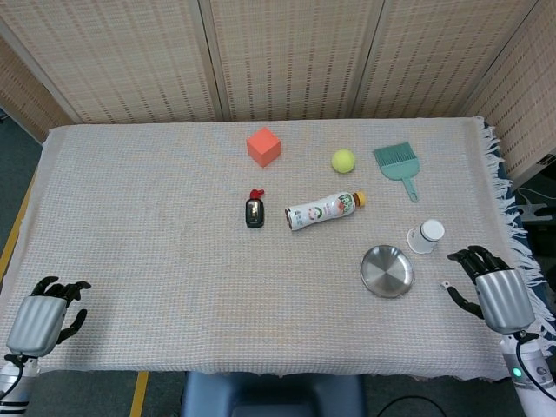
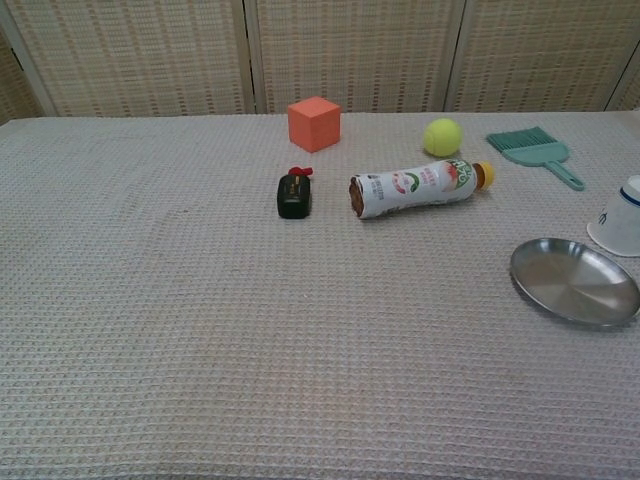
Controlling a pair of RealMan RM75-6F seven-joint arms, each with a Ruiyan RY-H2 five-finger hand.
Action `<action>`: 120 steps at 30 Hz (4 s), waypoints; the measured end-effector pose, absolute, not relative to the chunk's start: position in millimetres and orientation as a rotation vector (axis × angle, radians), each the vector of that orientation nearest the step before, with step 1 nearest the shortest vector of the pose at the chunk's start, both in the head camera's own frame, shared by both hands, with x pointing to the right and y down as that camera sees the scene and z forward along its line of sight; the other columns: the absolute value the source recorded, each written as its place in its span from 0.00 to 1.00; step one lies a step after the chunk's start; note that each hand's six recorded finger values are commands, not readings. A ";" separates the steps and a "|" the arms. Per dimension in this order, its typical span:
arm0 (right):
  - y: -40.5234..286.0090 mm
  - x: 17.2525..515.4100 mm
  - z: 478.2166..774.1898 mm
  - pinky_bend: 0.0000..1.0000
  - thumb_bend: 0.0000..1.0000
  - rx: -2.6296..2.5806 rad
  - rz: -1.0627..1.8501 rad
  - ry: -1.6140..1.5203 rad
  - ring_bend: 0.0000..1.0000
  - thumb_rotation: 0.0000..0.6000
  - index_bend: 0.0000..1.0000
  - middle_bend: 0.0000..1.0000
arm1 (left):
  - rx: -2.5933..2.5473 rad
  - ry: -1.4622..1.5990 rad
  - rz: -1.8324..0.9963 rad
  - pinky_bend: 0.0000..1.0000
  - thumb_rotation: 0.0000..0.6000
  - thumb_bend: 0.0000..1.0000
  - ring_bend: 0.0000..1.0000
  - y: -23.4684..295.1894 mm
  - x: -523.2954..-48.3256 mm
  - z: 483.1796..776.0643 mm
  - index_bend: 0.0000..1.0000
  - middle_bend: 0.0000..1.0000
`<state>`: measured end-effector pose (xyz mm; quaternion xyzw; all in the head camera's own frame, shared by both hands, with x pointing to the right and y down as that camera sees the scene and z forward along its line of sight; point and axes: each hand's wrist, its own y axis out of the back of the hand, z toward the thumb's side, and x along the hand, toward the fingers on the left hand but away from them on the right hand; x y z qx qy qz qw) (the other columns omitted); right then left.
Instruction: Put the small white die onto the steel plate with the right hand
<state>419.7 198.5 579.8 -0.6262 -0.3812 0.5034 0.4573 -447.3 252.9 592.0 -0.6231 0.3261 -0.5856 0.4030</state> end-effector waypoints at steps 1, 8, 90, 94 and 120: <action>197.8 420.0 581.6 0.63 0.13 -1.548 1.230 -0.939 0.41 1.00 0.43 0.48 | -1.576 0.820 -1.484 0.23 1.00 0.37 0.42 253.4 -447.6 592.9 0.33 0.47; 192.6 423.3 603.4 0.85 0.13 -1.583 1.294 -0.866 0.64 1.00 0.47 0.67 | -1.581 0.823 -1.496 0.23 1.00 0.37 0.42 253.6 -449.9 593.7 0.33 0.47; 190.1 470.3 716.4 0.94 0.22 -1.728 1.775 -0.440 0.73 1.00 0.53 0.74 | -1.582 0.826 -1.511 0.23 1.00 0.37 0.45 253.5 -452.1 593.7 0.35 0.48; 188.8 470.2 716.3 0.95 0.22 -1.714 1.774 -0.450 0.74 1.00 0.59 0.75 | -1.581 0.823 -1.513 0.23 1.00 0.37 0.45 253.6 -452.3 594.1 0.35 0.48; 157.3 392.2 688.8 0.95 0.14 -1.864 1.528 -0.495 0.71 1.00 0.47 0.75 | -1.577 0.845 -1.519 0.23 1.00 0.37 0.45 252.4 -454.2 591.9 0.35 0.48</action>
